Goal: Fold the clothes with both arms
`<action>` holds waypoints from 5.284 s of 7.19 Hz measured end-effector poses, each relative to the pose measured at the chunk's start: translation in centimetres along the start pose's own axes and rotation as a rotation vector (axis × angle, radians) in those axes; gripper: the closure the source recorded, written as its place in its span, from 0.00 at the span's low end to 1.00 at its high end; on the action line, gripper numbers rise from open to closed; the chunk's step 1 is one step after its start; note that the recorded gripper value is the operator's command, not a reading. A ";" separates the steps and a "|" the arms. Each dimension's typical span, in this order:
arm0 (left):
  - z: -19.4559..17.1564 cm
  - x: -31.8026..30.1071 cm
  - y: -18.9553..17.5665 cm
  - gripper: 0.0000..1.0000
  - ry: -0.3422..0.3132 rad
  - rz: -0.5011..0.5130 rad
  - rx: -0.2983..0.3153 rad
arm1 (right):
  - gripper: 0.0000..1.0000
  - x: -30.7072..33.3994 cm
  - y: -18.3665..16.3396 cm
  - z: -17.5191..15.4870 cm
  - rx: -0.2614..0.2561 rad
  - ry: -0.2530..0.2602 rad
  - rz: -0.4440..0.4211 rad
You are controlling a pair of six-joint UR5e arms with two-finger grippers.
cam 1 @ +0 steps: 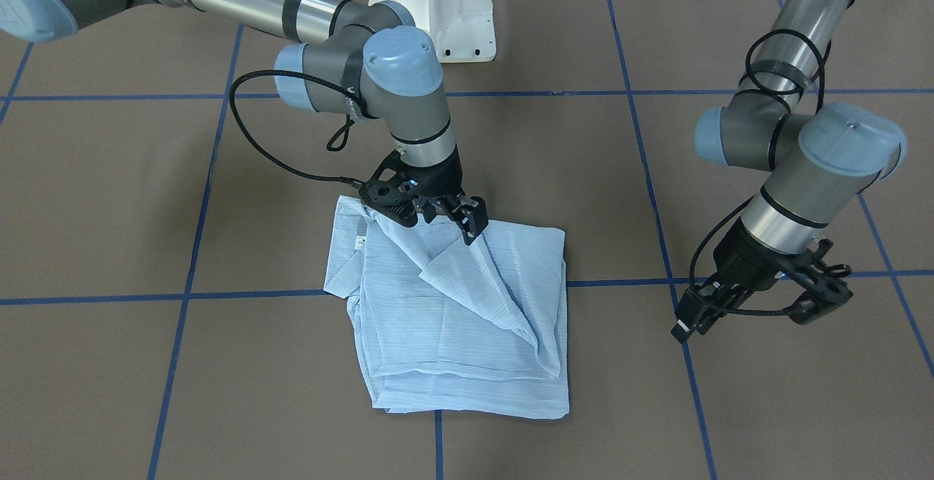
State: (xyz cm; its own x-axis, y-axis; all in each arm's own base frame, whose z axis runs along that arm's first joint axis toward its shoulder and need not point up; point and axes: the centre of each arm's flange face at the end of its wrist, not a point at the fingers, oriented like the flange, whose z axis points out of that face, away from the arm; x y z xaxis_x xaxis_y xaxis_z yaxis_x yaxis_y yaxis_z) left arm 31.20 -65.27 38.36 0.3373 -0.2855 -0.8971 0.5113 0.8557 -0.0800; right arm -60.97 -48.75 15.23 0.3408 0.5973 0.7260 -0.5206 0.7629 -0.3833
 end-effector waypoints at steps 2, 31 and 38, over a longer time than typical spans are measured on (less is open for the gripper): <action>-0.1 -0.4 0.0 0.49 -0.002 0.003 -0.003 | 0.29 1.1 3.8 1.6 0.018 0.006 -0.036; 0.2 -1.5 0.2 0.49 -0.021 -0.011 0.001 | 1.00 -4.6 -15.1 3.4 0.180 0.069 -0.362; 0.0 -1.4 0.3 0.48 -0.017 -0.013 0.002 | 0.01 -2.7 -19.7 7.3 0.199 0.147 -0.424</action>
State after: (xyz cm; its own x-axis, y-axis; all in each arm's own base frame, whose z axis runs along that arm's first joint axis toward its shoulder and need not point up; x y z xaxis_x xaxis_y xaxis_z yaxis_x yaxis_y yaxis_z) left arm 30.90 -64.62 39.63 0.3439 -0.3037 -0.8885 0.5173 0.8510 -0.0907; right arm -57.36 -67.17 25.00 0.6543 0.2840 0.7009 -0.4467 0.8930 0.0551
